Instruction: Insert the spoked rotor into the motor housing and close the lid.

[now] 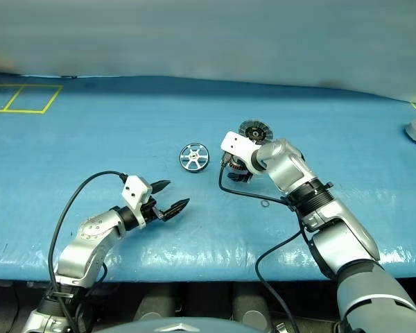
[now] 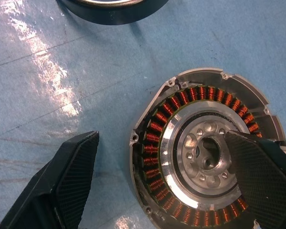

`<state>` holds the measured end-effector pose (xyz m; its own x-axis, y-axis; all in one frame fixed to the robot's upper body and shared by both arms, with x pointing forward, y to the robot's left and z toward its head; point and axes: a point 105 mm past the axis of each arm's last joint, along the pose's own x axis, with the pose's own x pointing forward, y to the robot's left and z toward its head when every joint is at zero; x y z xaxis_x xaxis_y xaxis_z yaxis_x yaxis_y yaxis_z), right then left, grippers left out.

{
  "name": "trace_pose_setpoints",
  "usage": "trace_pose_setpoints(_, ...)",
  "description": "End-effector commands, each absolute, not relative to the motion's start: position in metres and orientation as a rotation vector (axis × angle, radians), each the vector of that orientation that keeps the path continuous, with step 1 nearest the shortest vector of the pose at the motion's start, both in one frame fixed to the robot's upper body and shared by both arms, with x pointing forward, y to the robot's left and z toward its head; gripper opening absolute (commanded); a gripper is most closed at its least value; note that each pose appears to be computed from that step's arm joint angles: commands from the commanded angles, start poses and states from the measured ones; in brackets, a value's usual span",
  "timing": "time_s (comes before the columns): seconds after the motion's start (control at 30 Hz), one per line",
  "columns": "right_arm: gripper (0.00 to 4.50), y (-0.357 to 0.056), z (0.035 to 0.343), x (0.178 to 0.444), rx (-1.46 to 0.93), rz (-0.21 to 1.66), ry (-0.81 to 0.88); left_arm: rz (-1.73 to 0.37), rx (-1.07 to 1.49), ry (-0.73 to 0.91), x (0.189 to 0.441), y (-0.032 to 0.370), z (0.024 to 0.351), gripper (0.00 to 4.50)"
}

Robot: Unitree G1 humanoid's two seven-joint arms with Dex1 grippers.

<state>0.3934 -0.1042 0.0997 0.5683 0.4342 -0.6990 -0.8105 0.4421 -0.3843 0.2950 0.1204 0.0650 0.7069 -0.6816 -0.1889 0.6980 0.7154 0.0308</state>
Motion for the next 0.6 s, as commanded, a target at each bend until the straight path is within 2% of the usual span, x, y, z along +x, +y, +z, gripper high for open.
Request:
trace_pose_setpoints(0.03, 4.44, -0.109, 0.104, 0.391, -0.755, 0.816, 0.552, -0.772, 0.104, 0.112, 0.299, 0.118, 0.078, 4.50)
trace_pose_setpoints(0.27, 4.44, -0.108, 0.103, 0.386, -0.750, 0.827, 0.554, -0.772, 0.104, 0.111, 0.301, 0.118, 0.078, 4.50)
trace_pose_setpoints(0.53, 4.44, -0.111, 0.084, 0.390, -0.757, 0.828, 0.653, -0.773, 0.107, 0.104, 0.303, 0.117, 0.078, 4.50)
trace_pose_setpoints(0.6, 3.76, -0.112, 0.081, 0.393, -0.766, 0.826, 0.671, -0.771, 0.107, 0.102, 0.303, 0.117, 0.078, 4.50)
